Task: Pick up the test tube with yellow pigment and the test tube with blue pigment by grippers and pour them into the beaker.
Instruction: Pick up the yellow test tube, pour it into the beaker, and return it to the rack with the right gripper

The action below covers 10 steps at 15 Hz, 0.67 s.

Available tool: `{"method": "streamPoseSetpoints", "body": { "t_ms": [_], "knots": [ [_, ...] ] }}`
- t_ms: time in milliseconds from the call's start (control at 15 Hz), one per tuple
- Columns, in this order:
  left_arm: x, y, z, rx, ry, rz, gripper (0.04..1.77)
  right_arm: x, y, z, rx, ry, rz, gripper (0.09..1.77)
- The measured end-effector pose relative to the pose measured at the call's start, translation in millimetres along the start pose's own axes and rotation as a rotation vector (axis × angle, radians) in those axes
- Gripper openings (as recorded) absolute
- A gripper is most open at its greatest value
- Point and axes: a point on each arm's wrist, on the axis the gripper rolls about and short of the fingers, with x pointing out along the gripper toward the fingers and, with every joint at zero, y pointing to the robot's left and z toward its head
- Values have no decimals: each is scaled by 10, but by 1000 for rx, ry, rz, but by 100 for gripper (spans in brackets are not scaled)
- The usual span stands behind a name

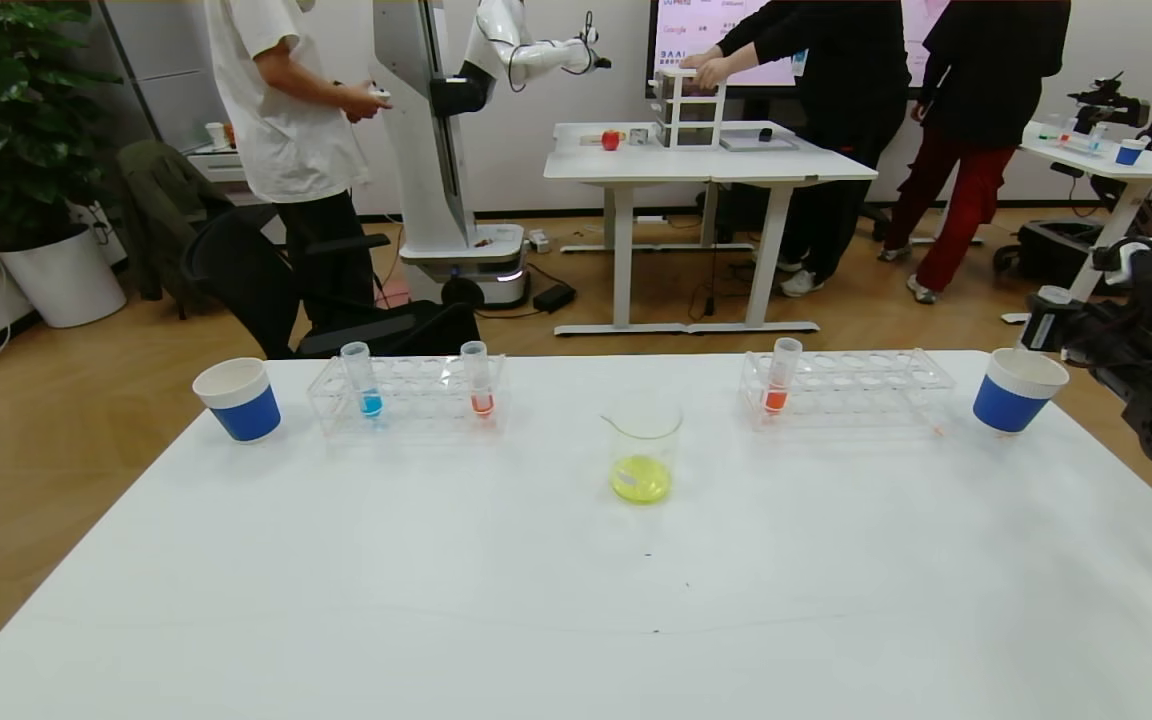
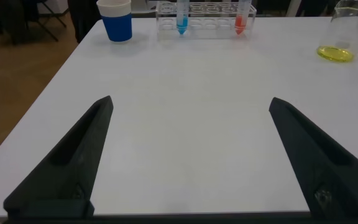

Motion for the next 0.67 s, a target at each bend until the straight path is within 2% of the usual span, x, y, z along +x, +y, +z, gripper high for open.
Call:
{"method": "streamPoseSetpoints", "body": {
  "t_ms": [600,667],
  "knots": [
    [0,0,0,0,0,0,175,-83,21,-283,5,48,8,50],
    [0,0,0,0,0,0,175,-93,30,-291,7,53,11,54]
  ]
}}
